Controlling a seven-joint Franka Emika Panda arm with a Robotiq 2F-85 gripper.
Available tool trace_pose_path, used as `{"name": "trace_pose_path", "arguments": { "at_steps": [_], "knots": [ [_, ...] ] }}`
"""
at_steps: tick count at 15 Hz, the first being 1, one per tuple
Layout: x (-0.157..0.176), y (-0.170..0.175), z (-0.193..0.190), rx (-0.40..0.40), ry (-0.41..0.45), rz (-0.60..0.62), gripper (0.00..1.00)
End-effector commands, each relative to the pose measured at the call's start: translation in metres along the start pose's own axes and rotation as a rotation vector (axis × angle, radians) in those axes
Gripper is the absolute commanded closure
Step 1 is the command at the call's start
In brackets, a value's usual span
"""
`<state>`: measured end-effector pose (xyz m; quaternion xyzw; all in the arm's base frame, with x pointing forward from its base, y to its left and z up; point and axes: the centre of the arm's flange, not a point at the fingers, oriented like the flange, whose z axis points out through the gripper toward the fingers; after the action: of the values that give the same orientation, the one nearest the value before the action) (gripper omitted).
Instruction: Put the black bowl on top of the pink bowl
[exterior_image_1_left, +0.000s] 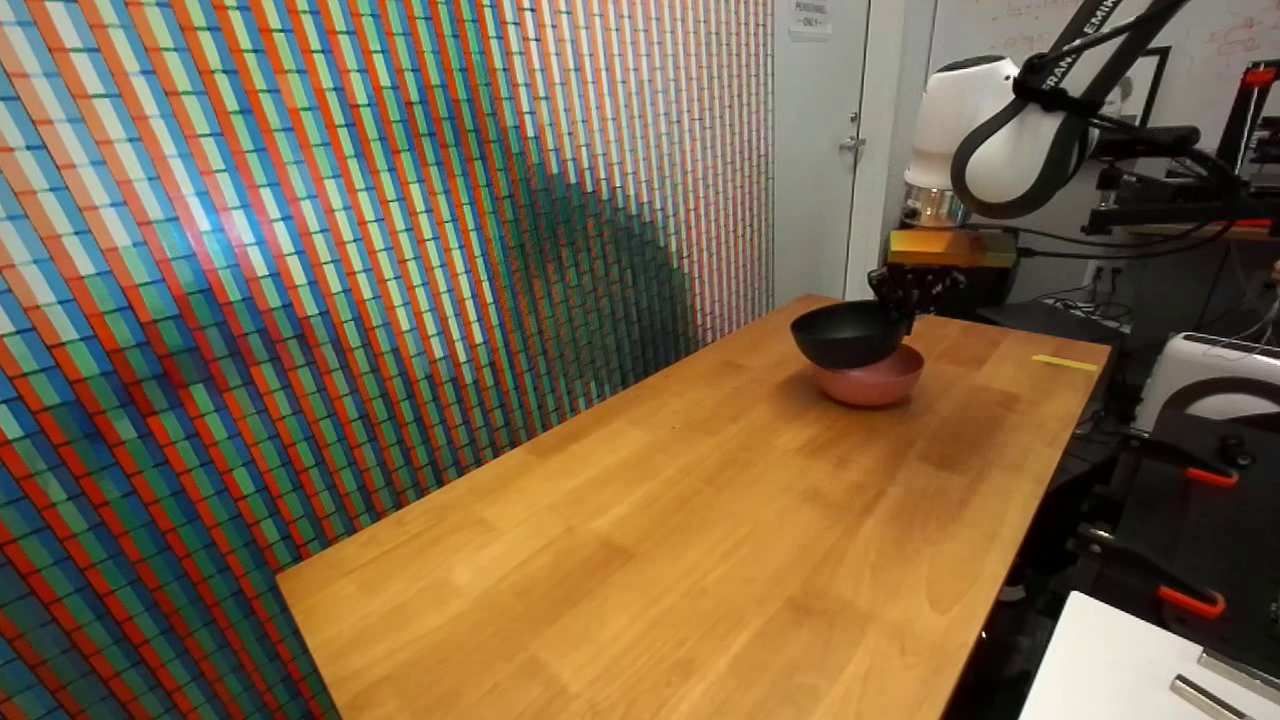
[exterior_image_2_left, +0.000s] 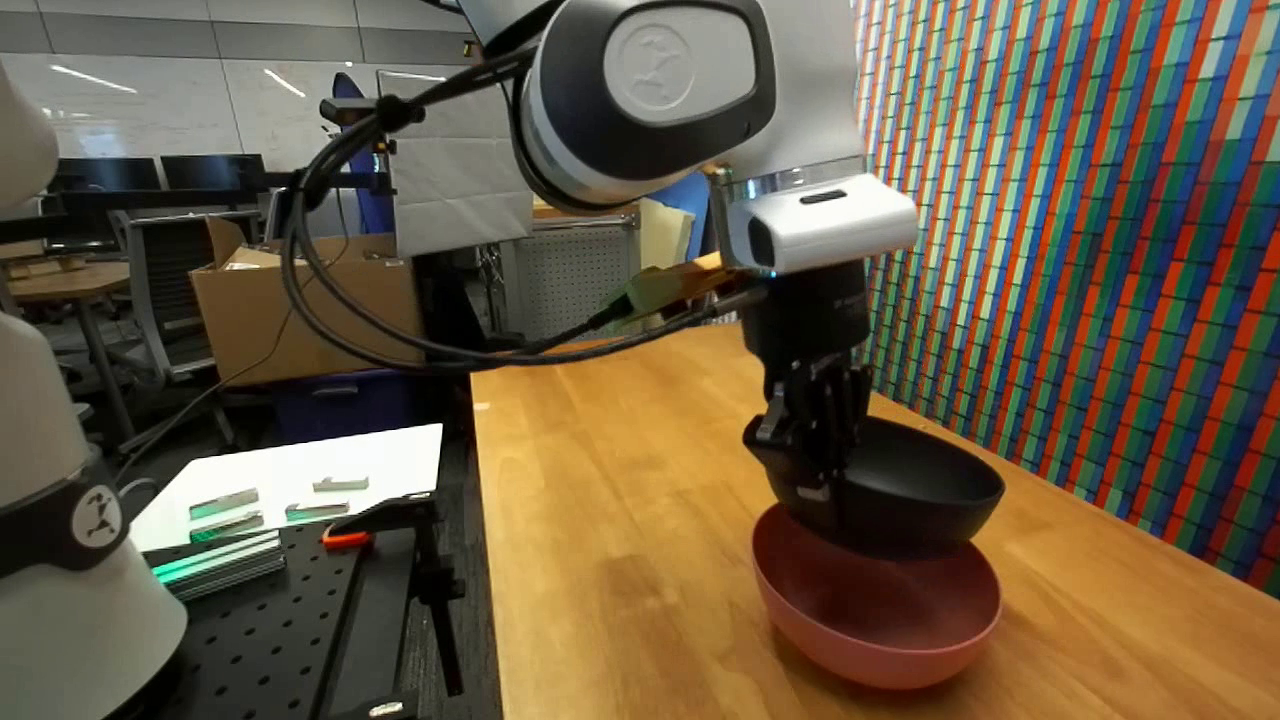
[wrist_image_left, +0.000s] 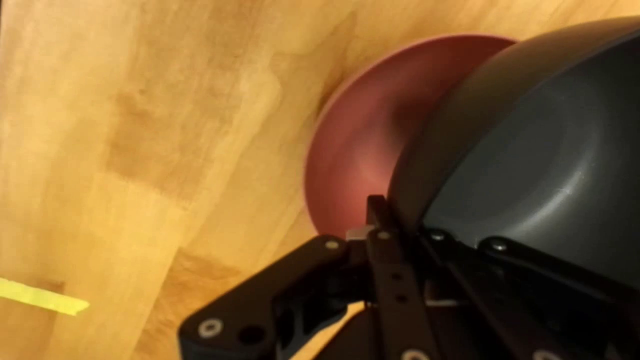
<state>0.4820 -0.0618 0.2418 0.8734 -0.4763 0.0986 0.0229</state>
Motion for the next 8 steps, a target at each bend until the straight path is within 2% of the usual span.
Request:
{"name": "trace_pose_path", "arguments": {
  "at_steps": [1,8],
  "knots": [
    [-0.002,0.032,-0.005,0.006,0.005,0.022,0.94],
    [-0.005,0.034,0.011,0.045,0.061,0.009,0.94]
  ]
}}
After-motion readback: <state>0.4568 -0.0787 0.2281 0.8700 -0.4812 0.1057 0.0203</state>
